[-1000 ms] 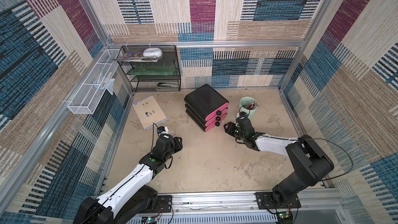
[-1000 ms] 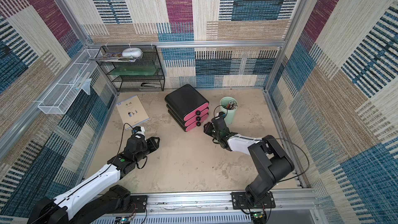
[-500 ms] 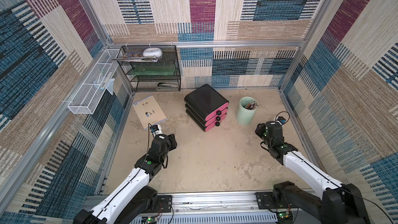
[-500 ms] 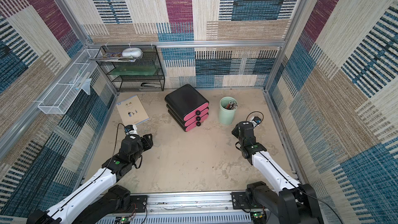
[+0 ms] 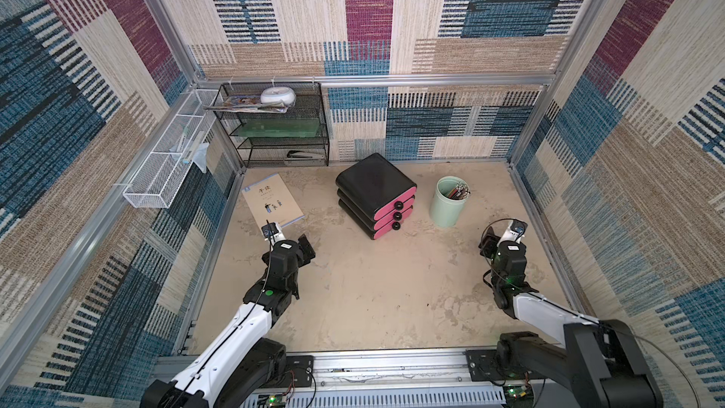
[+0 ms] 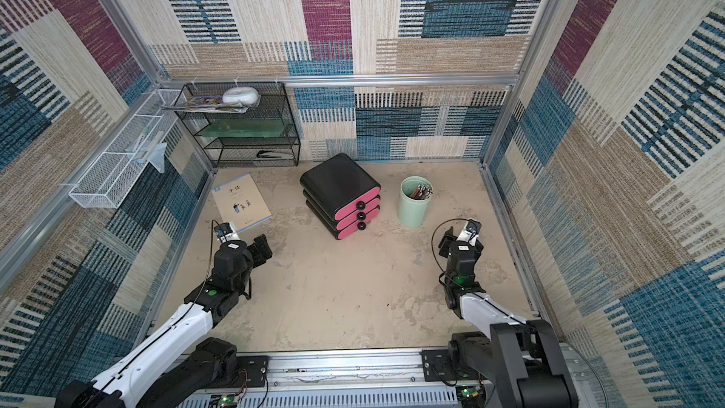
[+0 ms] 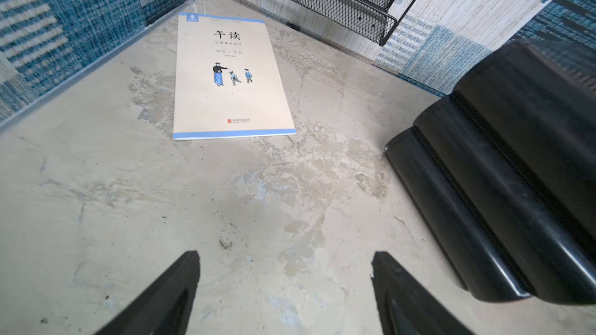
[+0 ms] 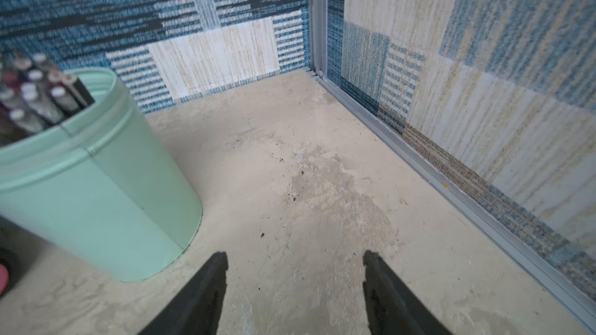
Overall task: Put the paint cans in the drawer according to color
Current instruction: Reset both arms
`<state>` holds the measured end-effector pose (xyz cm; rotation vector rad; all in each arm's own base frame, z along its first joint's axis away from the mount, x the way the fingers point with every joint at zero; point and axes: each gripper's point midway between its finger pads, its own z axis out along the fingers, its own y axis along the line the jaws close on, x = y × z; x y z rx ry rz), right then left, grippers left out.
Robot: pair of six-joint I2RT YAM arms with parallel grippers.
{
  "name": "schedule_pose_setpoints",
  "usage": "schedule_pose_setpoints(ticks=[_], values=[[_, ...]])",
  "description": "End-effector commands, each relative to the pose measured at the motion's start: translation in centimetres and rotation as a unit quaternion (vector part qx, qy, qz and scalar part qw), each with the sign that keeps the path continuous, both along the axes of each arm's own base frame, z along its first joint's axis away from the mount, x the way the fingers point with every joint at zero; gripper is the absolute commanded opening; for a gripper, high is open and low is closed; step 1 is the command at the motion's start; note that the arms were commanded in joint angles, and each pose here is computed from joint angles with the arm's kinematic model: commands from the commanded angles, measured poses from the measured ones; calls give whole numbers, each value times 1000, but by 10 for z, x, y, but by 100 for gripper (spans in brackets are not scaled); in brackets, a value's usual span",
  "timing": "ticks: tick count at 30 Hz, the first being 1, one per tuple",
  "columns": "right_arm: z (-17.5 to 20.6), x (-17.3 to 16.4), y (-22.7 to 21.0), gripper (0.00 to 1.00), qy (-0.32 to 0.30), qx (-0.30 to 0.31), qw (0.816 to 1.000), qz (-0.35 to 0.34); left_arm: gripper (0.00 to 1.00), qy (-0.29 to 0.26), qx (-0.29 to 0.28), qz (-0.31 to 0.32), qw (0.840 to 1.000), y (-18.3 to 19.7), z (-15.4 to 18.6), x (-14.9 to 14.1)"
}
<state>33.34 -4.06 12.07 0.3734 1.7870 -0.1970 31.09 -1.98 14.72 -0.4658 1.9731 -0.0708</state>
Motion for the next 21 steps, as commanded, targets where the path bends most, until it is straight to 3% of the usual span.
schedule_pose_setpoints(ticks=[1, 3, 7, 10, 12, 16, 19, 21], values=[[35, 19, 14, 71, -79, -57, 994, 53, 90, -25, 42, 7, 999, 9, 13, 10], [31, 31, 22, 70, -56, -74, 993, 78, 90, -19, 54, -1, 998, 13, 11, 16], [27, 27, 18, 72, -83, -80, 990, 77, 91, -13, 55, -5, 998, 22, 7, 26], [25, 20, 17, 72, -108, -86, 988, 72, 91, -15, 90, -15, 996, 26, 12, 31], [19, 26, 17, 73, -90, -81, 990, 73, 91, -15, 120, -32, 992, 25, 12, 35], [11, 40, 11, 74, -64, -55, 993, 82, 92, -1, 149, -25, 989, 33, -10, 40], [10, 38, 6, 78, -67, -43, 993, 82, 90, -27, 143, 15, 989, 48, -25, 43], [10, 38, 6, 78, -66, -42, 994, 83, 90, -10, 157, -13, 988, 41, -26, 48]])
